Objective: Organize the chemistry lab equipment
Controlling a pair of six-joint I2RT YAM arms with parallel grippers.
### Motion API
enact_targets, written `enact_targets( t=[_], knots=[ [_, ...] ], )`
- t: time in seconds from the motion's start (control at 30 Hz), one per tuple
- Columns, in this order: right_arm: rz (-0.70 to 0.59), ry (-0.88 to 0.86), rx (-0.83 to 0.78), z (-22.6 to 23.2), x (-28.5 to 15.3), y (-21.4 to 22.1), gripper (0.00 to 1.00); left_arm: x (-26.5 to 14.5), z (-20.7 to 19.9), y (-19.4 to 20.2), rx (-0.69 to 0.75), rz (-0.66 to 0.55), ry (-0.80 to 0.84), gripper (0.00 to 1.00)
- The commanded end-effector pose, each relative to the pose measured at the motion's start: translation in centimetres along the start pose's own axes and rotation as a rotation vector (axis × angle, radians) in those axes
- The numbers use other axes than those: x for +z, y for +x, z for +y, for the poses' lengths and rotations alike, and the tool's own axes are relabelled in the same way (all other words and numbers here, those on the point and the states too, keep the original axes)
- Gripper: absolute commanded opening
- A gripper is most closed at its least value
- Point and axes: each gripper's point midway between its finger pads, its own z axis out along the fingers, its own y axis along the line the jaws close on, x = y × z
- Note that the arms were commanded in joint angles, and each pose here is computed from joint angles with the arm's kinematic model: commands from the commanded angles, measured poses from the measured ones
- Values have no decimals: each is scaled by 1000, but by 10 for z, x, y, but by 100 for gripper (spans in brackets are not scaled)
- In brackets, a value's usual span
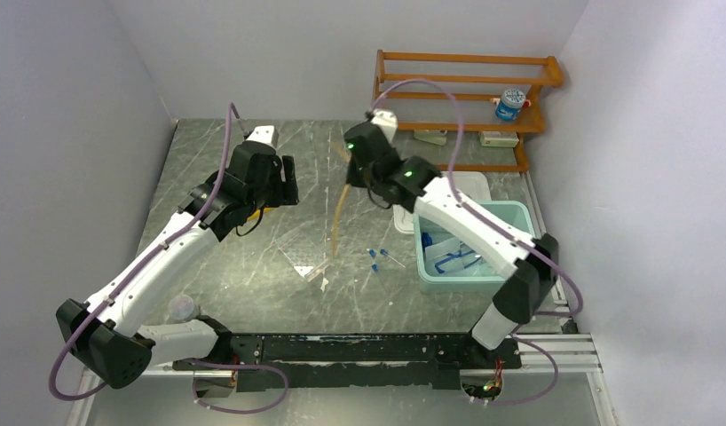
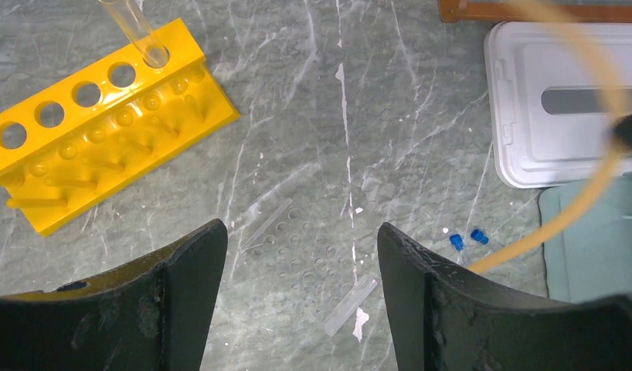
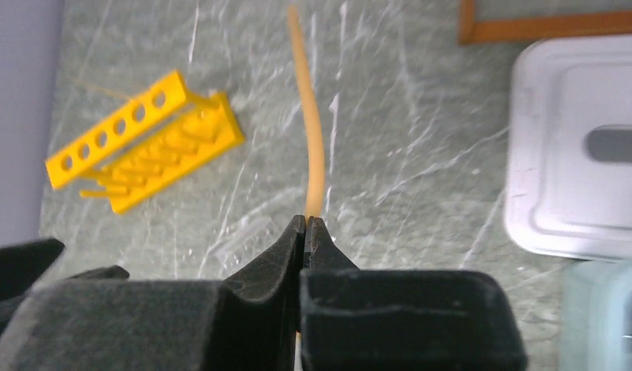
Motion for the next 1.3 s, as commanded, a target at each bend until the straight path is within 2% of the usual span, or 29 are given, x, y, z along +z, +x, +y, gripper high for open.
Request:
enact_targets(
  t=[0.0,0.17,0.37,0.67,0.8,1.27],
  knots=[
    [-124,124,31,-53,-42,-61,0,-2,1,-2,4,-22,-3,75],
    [-222,241,100,-123,-100,-111,0,1,-2,1,6,-13,12,75],
    [-310,389,92,-185,-171,-140,0,5,-7,-1,16,-13,31,75],
    [-266,586,144,-237,-224,-100,0,14,-20,1,11,3,78,75],
    [-207,693,161,-260,-220,-64,0,16,-23,4,-1,11,93,75],
    [34,704,399,-276,-130,67,0,5,-17,5,-18,1,85,75]
  ],
)
